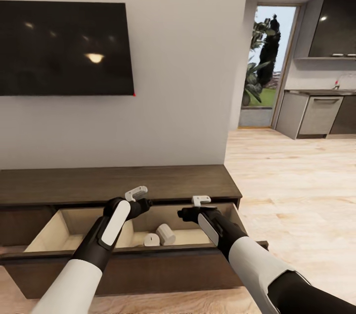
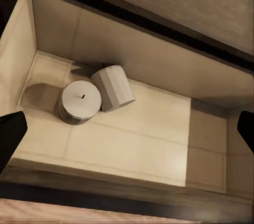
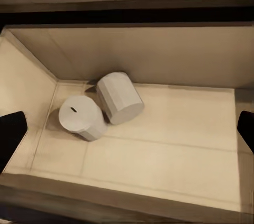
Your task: Place each of the two pumpkins and all three candles from the living room inside a cabinet in the living room (use any cabinet), then make sure every cabinet is closed, and position the cauldron so it is next to a table in the living room.
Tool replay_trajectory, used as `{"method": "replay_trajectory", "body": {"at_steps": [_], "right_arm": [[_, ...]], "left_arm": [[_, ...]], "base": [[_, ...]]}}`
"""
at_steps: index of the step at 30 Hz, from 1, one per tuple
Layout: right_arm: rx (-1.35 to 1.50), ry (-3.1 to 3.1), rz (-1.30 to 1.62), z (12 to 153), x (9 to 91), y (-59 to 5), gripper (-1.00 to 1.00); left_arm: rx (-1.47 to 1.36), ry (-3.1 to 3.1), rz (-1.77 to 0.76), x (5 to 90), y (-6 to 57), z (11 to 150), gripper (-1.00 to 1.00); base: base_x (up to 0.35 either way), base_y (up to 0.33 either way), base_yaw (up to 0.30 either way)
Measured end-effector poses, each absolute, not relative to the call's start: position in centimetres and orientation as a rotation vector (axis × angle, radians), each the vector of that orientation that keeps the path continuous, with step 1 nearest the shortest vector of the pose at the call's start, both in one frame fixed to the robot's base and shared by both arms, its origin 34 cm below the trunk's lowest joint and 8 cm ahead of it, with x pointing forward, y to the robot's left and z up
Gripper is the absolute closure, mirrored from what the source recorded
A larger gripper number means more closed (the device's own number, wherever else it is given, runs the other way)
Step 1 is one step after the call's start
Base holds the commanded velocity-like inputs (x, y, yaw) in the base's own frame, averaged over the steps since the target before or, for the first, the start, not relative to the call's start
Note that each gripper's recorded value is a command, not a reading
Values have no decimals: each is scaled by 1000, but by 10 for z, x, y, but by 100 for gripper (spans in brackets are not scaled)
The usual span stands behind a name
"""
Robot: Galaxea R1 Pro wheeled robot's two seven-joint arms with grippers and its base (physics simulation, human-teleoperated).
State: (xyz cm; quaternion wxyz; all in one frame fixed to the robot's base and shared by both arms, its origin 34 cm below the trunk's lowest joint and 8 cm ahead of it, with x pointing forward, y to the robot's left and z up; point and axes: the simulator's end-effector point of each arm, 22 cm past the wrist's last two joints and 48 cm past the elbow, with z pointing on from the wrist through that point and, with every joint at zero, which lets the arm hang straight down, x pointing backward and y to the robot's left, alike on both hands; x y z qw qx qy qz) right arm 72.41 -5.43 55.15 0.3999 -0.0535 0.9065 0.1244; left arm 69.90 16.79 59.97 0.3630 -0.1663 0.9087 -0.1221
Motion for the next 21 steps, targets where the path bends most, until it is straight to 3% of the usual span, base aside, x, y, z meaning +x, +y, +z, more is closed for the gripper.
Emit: {"method": "replay_trajectory", "body": {"at_steps": [10,17,21], "right_arm": [[-146,2283,336,578,730,-49,-100],[-151,2280,360,594,733,-46,-100],[-152,2280,362,602,734,-46,-100]], "left_arm": [[-430,2339,-315,704,168,622,-100],[-430,2340,-314,708,168,636,-100],[-430,2339,-314,709,168,645,-100]], "base": [[-11,3,0],[-207,49,0],[-16,4,0]]}}
